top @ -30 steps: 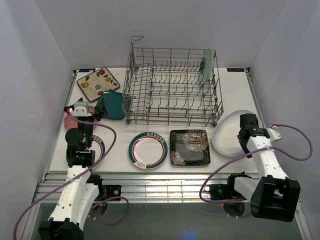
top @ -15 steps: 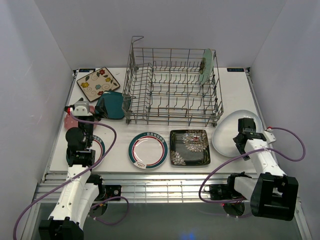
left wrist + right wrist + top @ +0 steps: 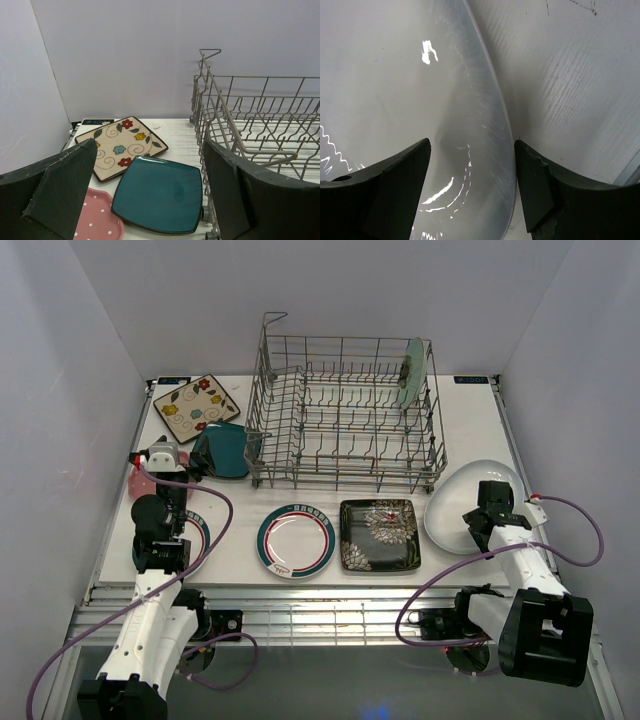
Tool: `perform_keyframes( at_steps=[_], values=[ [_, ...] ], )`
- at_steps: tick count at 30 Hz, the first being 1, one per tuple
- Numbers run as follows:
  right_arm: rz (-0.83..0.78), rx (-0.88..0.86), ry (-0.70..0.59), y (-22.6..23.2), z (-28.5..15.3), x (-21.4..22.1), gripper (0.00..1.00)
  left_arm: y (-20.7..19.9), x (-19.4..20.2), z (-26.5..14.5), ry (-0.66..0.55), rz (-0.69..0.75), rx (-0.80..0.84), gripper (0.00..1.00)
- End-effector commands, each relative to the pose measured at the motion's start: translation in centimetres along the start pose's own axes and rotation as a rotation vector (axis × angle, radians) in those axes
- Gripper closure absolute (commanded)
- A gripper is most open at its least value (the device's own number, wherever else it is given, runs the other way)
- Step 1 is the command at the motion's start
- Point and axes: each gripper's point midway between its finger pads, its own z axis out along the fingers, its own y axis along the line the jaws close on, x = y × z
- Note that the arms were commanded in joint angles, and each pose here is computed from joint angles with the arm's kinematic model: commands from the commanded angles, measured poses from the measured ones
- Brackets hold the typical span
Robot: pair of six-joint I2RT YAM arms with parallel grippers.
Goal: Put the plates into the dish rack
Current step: Move the plate to the center of the board.
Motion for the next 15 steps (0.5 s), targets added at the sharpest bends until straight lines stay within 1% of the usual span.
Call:
perform_keyframes(
  at_steps=[1, 6, 15],
  values=[
    [0.005, -0.062, -0.029, 1.2, 0.2, -0.7, 0.28, -0.1, -0.7, 0.0, -0.012, 0.000, 0.004, 0.02],
    [-0.024, -0.083, -0.063, 1.9, 0.3, -1.7, 0.30, -0.1, -0.6, 0.0, -0.010, 0.000, 0.004, 0.02],
    [-0.074, -0.096, -0.052, 3.8, 1.3, -2.6, 0.31, 0.0, -0.7, 0.0, -0.013, 0.001, 0.001, 0.02]
  ],
)
